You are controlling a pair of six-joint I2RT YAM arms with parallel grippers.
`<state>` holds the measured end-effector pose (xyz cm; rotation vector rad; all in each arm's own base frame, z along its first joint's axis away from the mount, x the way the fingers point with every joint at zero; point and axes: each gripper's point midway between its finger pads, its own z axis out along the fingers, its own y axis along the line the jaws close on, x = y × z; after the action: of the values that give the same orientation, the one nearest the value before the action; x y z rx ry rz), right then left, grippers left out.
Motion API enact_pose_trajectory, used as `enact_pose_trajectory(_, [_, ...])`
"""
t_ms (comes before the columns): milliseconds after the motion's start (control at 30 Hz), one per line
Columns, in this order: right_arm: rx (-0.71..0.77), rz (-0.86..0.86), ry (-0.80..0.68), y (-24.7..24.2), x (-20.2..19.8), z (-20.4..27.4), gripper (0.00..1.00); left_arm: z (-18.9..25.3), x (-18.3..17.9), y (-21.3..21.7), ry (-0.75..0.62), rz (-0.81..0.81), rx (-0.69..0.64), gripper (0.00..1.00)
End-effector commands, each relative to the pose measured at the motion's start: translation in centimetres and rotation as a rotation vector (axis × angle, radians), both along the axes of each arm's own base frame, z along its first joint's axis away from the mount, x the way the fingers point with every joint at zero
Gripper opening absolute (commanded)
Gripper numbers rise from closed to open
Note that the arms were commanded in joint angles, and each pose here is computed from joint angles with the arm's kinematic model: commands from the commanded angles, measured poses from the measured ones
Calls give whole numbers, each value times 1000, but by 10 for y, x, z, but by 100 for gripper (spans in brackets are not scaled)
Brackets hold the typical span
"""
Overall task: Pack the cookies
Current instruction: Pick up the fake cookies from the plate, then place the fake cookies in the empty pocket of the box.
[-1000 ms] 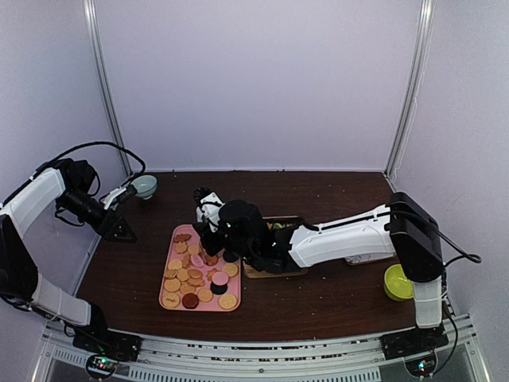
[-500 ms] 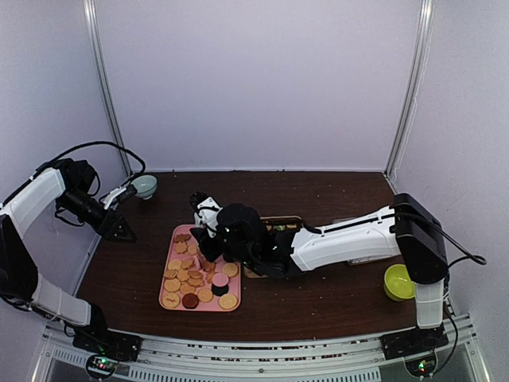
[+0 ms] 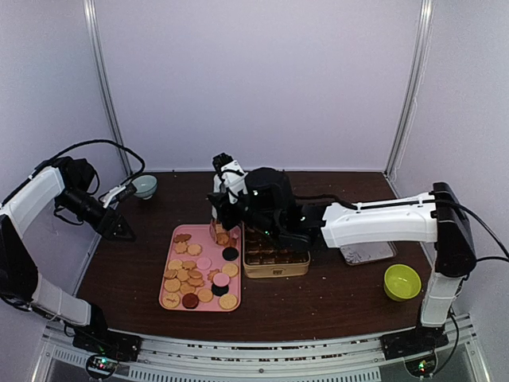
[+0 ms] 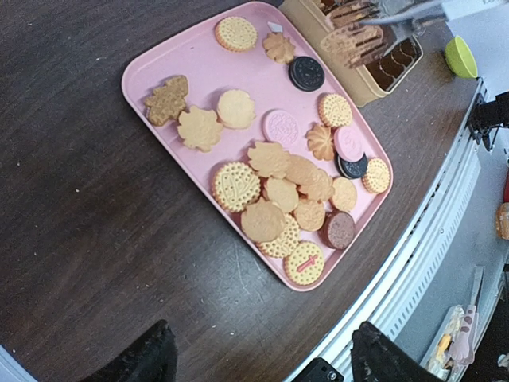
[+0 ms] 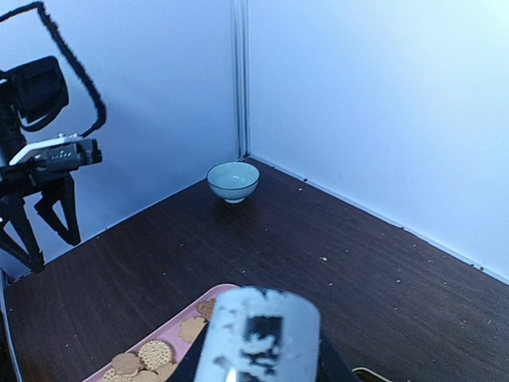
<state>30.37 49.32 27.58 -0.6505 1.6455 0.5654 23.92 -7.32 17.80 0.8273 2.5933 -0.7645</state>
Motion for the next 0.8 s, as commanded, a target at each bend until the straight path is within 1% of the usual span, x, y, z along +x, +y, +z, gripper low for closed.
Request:
enact_pose_trajectory(0, [49, -108, -53, -44, 25, 31, 11, 8, 5, -1, -25, -5, -17, 78])
enact_pose_trajectory(167, [25, -215, -60, -96, 49, 28, 11, 8, 5, -1, -22, -5, -17, 78])
enact_pose_trajectory(433, [-12, -384, -43, -176, 77, 4, 12, 7, 4, -1, -19, -6, -20, 78])
enact_pose_trajectory(567, [-22, -415, -43, -189, 85, 1, 12, 7, 4, -1, -15, -2, -23, 78])
enact_pose_trajectory(767, [-35, -420, -38, -189, 92, -5, 14, 7, 4, -1, -18, 0, -21, 78])
